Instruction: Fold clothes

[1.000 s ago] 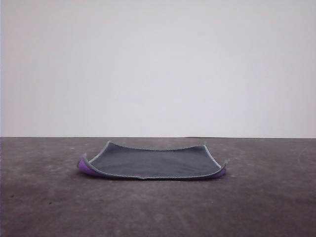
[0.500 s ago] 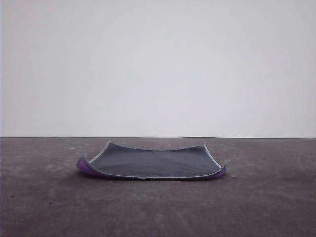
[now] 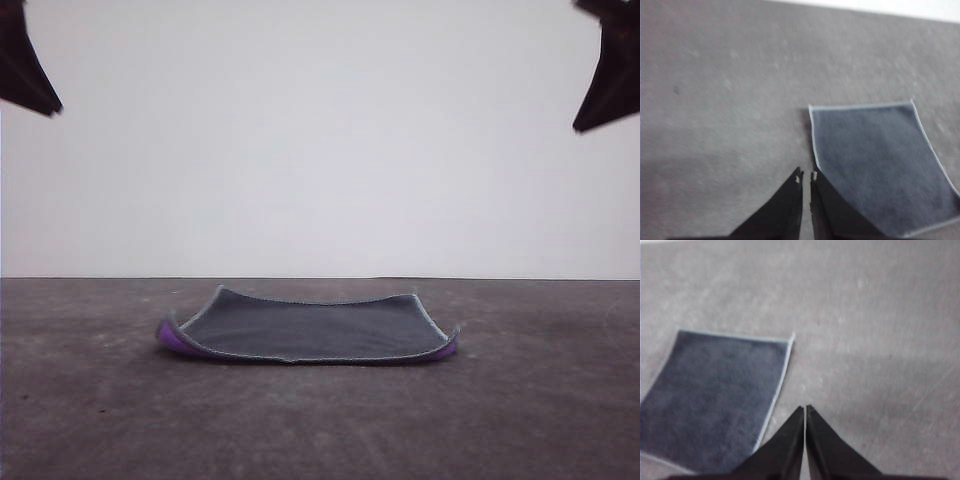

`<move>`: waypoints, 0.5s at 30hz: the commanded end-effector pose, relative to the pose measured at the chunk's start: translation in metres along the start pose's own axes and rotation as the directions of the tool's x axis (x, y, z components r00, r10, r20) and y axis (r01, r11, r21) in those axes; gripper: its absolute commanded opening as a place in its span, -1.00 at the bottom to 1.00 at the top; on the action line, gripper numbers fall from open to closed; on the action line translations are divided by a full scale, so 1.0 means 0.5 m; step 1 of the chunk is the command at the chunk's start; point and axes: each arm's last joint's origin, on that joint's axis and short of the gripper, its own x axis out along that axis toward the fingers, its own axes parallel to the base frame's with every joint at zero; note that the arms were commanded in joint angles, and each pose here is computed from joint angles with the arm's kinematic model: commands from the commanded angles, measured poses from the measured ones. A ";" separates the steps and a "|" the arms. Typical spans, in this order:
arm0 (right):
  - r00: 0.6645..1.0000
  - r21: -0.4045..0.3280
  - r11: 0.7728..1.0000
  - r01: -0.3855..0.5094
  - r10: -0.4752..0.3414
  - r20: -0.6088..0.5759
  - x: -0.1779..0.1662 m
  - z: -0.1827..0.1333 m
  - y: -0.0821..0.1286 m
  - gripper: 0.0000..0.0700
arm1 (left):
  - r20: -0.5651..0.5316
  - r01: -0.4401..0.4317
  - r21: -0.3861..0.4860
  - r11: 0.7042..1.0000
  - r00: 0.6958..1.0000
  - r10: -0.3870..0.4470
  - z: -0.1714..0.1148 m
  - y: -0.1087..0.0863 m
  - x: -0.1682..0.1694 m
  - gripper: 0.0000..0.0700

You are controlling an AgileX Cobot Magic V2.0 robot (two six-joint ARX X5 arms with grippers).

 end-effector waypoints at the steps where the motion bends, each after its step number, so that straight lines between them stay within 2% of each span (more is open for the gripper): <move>1: 1.000 -0.022 1.000 -0.003 0.004 0.011 0.003 0.013 0.000 -1.00 | -0.012 0.016 0.006 1.000 1.000 -0.015 0.013 0.002 0.009 -0.97; 5: 1.000 -0.015 1.000 -0.002 0.002 -0.009 0.011 0.009 -0.004 -1.00 | -0.060 0.013 -0.013 1.000 0.998 -0.013 0.009 0.012 0.033 -0.95; 8: 1.000 -0.016 1.000 -0.002 0.002 -0.010 0.011 0.009 -0.004 -0.97 | -0.079 0.012 -0.021 1.000 0.997 -0.014 0.006 0.016 0.043 -0.83; 10: 1.000 -0.015 1.000 -0.003 0.002 -0.015 0.011 0.008 -0.004 -0.70 | -0.087 0.013 -0.025 1.000 0.996 -0.015 0.004 0.018 0.048 -0.51; 13: 1.000 -0.027 1.000 -0.005 0.004 -0.029 0.011 0.005 -0.004 0.10 | -0.093 0.023 -0.029 0.999 0.995 -0.026 0.003 0.018 0.051 0.15; 15: 0.999 -0.026 1.000 -0.012 0.011 -0.031 0.011 0.005 -0.004 0.28 | -0.102 0.042 -0.034 0.999 0.994 -0.046 0.002 0.017 0.051 0.26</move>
